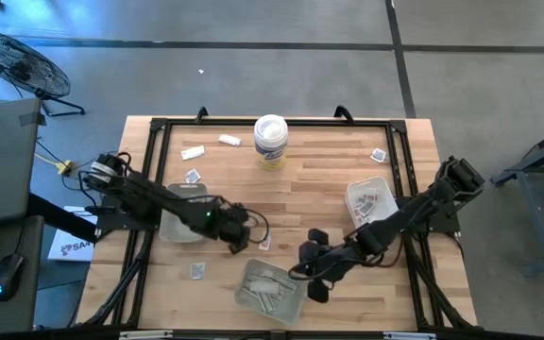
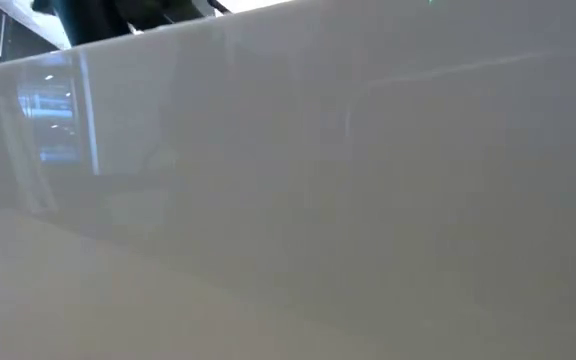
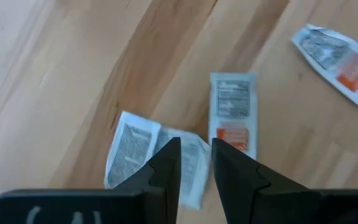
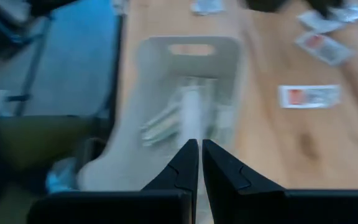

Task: Pick & Place First Aid Supplies
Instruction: Put the orange ointment pack into the white bin

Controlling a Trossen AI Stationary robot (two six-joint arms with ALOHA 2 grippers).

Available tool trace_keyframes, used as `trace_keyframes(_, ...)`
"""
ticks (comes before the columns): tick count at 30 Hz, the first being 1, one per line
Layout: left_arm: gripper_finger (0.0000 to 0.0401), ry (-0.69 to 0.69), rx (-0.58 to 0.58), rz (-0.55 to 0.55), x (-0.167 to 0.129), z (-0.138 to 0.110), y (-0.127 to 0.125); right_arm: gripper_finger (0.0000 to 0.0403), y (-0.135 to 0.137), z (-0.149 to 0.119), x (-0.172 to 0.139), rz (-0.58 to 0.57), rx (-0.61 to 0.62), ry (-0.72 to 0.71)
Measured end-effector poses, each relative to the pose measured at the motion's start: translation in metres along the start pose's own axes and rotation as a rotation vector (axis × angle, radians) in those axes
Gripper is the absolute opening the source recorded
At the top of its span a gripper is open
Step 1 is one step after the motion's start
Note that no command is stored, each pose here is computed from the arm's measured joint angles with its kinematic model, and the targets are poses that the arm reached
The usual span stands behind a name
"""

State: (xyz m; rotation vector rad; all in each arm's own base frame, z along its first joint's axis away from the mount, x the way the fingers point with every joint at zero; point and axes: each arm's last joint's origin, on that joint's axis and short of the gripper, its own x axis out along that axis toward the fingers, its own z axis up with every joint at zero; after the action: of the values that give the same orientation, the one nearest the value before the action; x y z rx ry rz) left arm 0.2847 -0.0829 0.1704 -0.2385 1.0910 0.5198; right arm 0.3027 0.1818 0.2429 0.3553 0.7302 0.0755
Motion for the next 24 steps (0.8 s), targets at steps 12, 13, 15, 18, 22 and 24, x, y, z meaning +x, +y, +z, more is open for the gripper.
trace_keyframes(12,0.0087,-0.022,-0.02,-0.013,0.014,0.014,0.015,0.0007,0.03,-0.03,0.042,0.216,-0.079,0.026)
trace_keyframes(13,0.0087,-0.021,-0.015,-0.015,0.014,0.014,0.015,0.0004,0.028,-0.032,0.043,0.198,-0.069,0.047)
trace_keyframes(15,0.0087,-0.016,-0.014,-0.019,0.014,0.013,0.015,0.0002,0.023,-0.037,0.044,0.143,-0.055,0.091)
trace_keyframes(18,0.0087,-0.009,-0.014,-0.028,0.014,0.013,0.014,0.0004,0.014,-0.042,0.043,0.04,-0.043,0.147)
trace_keyframes(22,0.0087,-0.008,-0.014,-0.03,0.014,0.013,0.014,0.0002,0.003,-0.042,0.043,-0.031,-0.017,0.207)
trace_keyframes(24,0.0087,-0.008,-0.014,-0.03,0.013,0.013,0.014,0.0001,-0.002,-0.041,0.043,-0.059,-0.012,0.223)
